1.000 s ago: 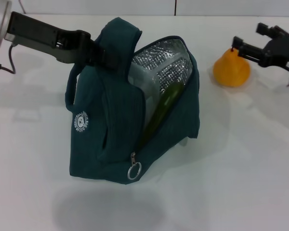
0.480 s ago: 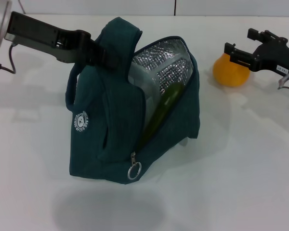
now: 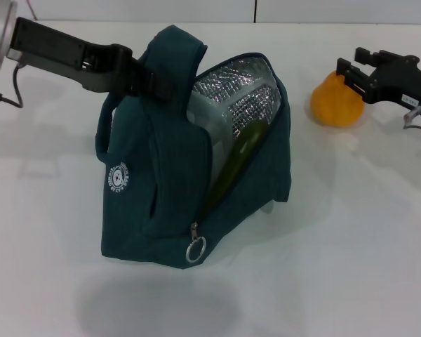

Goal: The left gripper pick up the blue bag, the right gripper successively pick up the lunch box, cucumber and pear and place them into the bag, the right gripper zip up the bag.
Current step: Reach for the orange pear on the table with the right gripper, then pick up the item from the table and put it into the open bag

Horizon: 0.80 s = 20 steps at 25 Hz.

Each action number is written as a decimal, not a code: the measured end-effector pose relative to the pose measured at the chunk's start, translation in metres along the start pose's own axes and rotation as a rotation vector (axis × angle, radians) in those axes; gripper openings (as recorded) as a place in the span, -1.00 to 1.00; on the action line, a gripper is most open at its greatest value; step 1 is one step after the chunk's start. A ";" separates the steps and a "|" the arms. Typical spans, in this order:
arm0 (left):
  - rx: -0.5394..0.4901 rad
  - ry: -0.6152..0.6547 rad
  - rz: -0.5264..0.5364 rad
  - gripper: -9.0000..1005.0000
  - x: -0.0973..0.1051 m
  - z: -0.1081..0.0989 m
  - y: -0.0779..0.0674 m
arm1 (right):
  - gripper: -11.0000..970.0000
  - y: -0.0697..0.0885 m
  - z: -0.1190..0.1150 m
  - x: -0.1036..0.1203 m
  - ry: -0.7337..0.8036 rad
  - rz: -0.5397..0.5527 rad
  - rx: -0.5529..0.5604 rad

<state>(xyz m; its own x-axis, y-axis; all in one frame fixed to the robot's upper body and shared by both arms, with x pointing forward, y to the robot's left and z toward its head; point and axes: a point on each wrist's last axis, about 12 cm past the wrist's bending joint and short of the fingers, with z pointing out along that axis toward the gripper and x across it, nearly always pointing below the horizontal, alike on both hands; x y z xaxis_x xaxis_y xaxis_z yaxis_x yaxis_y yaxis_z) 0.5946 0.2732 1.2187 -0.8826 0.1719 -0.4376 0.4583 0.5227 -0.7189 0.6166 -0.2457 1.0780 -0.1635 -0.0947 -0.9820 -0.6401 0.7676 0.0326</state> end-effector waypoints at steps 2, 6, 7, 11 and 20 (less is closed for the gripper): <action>0.000 0.000 0.001 -0.90 0.000 0.000 0.000 | 0.19 0.002 0.003 -0.001 0.003 -0.008 -0.011; 0.000 0.000 0.001 -0.90 0.000 0.000 0.000 | -0.17 0.004 0.008 -0.002 0.014 -0.014 -0.024; 0.000 0.000 0.002 -0.90 0.000 0.000 0.000 | -0.26 0.005 0.010 -0.003 0.018 -0.016 -0.024; 0.001 0.002 0.003 -0.90 0.000 0.001 -0.001 | -0.59 0.005 0.011 -0.003 0.026 -0.023 -0.023; 0.001 0.003 0.004 -0.90 0.000 0.001 -0.001 | -0.92 0.005 0.010 -0.002 0.027 -0.035 -0.022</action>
<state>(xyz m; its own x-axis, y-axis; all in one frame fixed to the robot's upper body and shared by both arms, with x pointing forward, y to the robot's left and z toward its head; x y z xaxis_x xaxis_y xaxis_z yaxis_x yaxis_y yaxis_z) 0.5946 0.2719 1.2184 -0.8809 0.1764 -0.4393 0.4622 0.5210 -0.7176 0.6216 -0.2356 1.0782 -0.1608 -0.1383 -0.9772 -0.6620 0.7495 0.0029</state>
